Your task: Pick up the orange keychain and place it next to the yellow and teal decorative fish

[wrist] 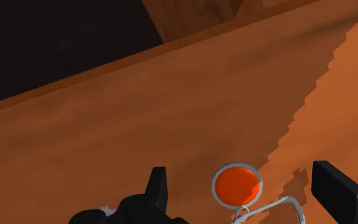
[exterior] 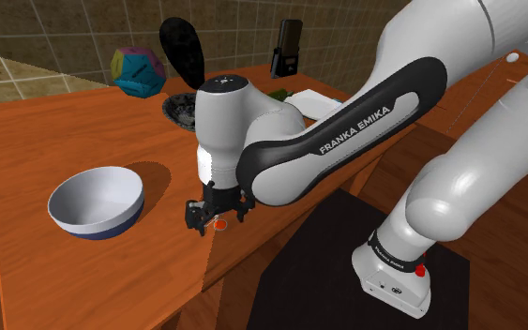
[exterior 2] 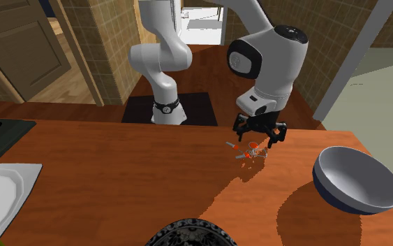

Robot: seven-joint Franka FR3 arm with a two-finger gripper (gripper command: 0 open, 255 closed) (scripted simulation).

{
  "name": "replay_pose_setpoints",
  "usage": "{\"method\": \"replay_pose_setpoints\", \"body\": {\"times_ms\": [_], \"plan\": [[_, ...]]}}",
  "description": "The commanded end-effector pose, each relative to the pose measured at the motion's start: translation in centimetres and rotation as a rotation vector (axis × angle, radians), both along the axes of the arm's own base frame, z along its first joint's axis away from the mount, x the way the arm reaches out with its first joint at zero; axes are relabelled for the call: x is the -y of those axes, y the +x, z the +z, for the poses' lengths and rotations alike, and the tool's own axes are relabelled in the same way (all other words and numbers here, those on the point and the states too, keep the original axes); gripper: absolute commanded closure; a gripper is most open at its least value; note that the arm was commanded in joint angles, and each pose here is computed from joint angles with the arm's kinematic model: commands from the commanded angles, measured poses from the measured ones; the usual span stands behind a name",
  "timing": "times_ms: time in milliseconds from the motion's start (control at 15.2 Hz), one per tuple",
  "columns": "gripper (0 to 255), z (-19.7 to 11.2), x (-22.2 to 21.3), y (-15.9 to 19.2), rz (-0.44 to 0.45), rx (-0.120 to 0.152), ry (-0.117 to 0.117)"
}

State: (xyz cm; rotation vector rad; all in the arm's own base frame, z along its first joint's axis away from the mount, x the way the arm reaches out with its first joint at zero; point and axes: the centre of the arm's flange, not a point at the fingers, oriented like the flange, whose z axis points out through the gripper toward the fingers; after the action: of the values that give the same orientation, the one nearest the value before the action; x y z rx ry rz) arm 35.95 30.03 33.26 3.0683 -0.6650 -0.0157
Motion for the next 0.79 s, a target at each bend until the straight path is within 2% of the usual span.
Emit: {"method": "replay_pose_setpoints", "body": {"times_ms": [0, 66, 132, 726], "plan": [[0, -0.01, 0.00, 0.00, 0.000, 0.000, 0.000], [0, 0.00, 0.00, 0.00, 0.000, 0.000, 0.000], [255, 0.00, 0.00, 0.00, 0.000, 0.000, 0.000], [255, -0.01, 0.00, 0.00, 0.000, 0.000, 0.000]]}}
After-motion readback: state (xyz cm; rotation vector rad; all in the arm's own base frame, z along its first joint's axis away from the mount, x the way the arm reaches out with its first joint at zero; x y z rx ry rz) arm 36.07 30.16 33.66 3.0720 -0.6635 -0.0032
